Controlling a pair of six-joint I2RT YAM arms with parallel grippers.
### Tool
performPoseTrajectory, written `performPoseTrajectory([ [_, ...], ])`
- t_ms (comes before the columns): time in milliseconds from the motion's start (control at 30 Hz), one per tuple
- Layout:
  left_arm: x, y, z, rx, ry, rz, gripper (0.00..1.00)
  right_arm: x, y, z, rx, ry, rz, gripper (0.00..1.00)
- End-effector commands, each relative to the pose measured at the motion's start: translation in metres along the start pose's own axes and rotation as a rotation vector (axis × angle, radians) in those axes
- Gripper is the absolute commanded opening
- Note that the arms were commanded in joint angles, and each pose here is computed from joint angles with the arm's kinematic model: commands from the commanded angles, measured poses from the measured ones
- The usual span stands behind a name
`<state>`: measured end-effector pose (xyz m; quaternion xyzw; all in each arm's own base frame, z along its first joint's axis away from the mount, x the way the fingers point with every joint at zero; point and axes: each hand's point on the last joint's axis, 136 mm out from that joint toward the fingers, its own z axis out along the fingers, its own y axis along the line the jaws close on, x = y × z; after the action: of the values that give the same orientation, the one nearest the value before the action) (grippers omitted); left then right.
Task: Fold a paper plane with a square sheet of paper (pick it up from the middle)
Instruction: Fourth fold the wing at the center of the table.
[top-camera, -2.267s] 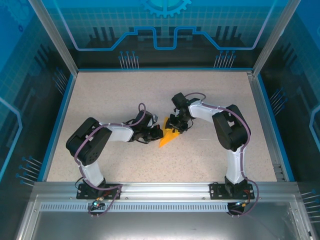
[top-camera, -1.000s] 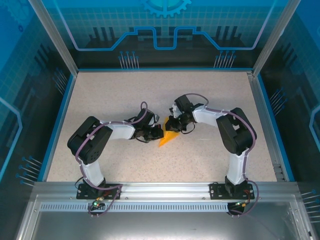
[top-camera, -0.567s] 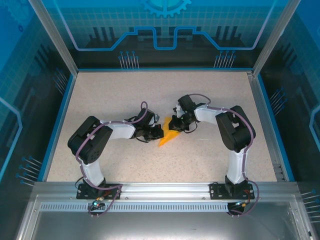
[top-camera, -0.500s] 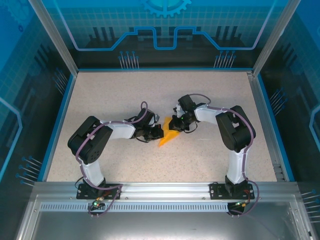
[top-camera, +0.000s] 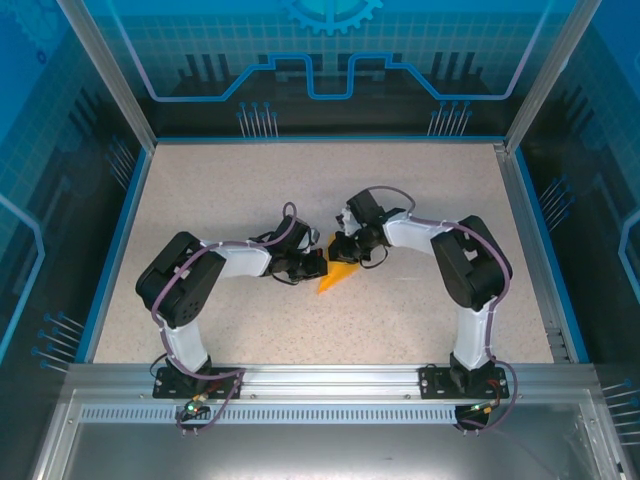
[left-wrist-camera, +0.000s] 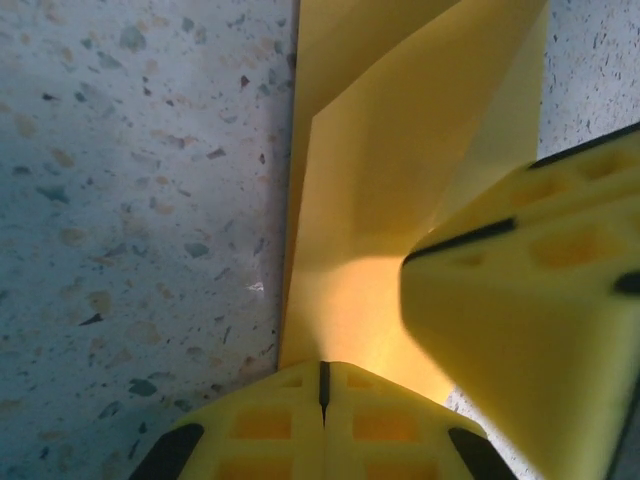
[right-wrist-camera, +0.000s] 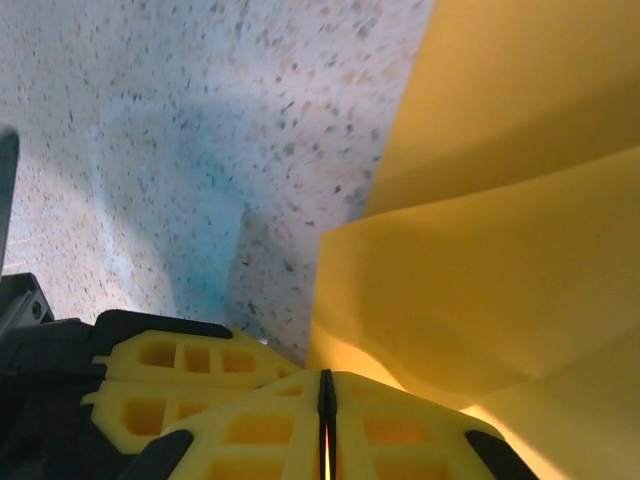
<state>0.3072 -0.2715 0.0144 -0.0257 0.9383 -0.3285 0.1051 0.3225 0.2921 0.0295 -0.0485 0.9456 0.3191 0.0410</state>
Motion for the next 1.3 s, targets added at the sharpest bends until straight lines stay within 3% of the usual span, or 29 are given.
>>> performPoseTrajectory([
  [0,0.022,0.031,0.006,-0.111,0.081,-0.028,0.00,0.004,-0.005,0.014,0.007,0.031,0.003,0.10],
  [233,0.028,0.036,0.004,-0.136,0.101,-0.041,0.00,-0.004,-0.032,0.011,0.060,0.014,0.035,0.09],
  [467,0.034,0.042,0.004,-0.159,0.123,-0.044,0.00,-0.025,-0.070,-0.017,0.101,-0.072,0.102,0.09],
  [633,0.035,0.041,0.006,-0.155,0.133,-0.039,0.00,-0.034,-0.042,-0.034,0.118,-0.115,0.015,0.09],
  [800,0.033,0.038,0.006,-0.155,0.133,-0.033,0.00,-0.025,-0.006,-0.019,0.032,-0.085,-0.035,0.10],
  [1000,0.034,0.038,0.006,-0.160,0.139,-0.032,0.00,-0.020,-0.012,0.004,0.018,-0.030,-0.016,0.09],
  [1267,0.037,0.040,0.007,-0.168,0.150,-0.034,0.00,-0.053,-0.054,-0.014,0.056,-0.110,0.085,0.09],
])
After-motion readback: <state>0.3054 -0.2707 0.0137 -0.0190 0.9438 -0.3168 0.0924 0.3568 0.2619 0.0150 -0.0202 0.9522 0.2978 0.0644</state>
